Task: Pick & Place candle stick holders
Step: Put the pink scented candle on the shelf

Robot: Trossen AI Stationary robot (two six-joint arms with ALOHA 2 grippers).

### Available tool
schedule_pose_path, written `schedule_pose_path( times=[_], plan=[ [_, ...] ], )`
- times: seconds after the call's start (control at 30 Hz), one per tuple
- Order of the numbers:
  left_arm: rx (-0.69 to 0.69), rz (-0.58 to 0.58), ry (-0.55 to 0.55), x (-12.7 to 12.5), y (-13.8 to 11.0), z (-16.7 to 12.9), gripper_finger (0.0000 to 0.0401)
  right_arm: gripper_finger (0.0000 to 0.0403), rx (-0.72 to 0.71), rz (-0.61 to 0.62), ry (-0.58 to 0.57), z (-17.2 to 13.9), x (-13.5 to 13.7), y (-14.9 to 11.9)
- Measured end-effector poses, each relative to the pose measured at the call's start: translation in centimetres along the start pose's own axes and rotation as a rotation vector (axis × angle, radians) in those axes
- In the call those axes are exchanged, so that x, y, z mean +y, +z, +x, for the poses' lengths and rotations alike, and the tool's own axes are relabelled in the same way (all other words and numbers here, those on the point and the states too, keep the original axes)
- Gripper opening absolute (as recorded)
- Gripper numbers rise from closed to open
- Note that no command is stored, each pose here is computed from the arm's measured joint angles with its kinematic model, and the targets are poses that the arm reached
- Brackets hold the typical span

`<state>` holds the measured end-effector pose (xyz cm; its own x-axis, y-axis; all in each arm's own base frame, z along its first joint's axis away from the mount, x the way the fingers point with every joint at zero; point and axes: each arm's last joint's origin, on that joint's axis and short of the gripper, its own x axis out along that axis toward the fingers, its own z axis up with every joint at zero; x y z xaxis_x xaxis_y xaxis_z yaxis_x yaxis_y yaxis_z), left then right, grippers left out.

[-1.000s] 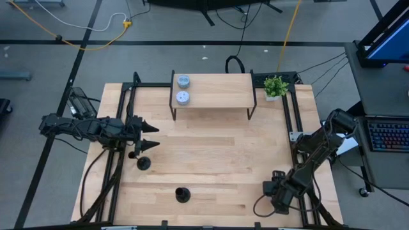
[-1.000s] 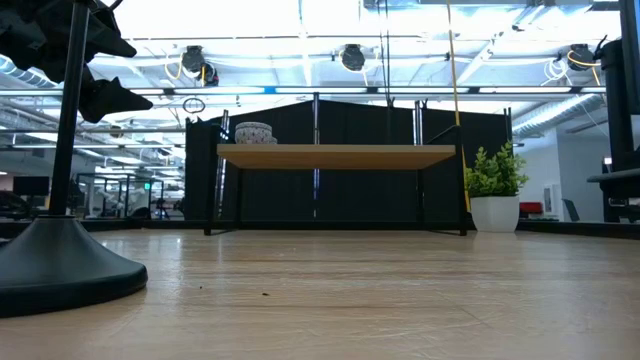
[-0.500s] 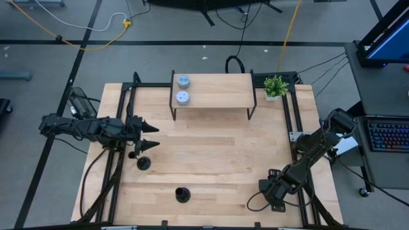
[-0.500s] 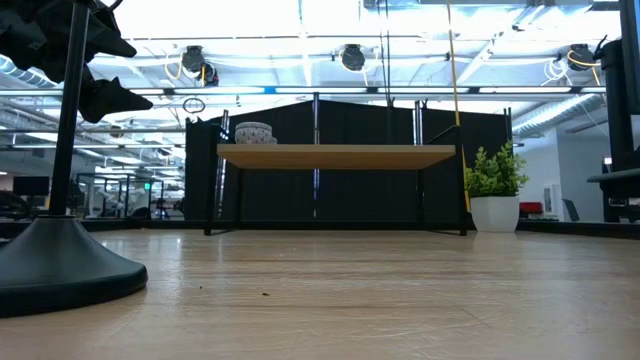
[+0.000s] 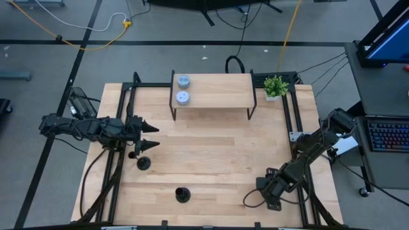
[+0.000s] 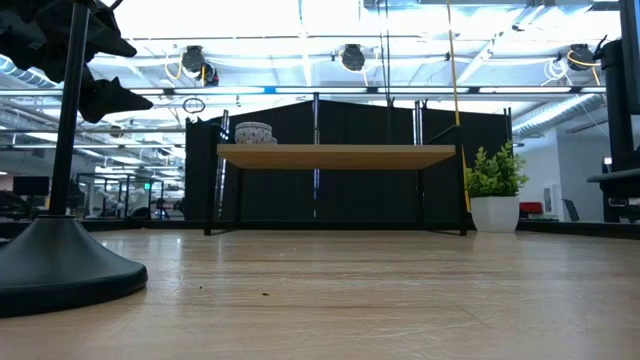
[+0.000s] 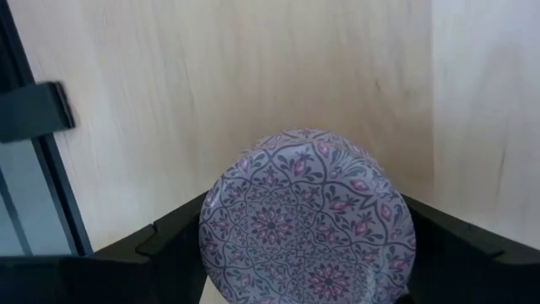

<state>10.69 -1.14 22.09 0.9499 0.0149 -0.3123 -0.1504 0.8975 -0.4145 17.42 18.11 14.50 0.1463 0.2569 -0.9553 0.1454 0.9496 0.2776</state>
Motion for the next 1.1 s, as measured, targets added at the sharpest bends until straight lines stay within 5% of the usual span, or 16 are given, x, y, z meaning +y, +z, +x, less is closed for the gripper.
schedule_pose_path(
  times=[1.1],
  plan=[
    [-0.003, -0.060, -0.002, 0.0, 0.0, 0.0, 0.0392, 0.0295, -0.365, -0.066, -0.023, -2.4, -3.1, 6.5]
  ],
)
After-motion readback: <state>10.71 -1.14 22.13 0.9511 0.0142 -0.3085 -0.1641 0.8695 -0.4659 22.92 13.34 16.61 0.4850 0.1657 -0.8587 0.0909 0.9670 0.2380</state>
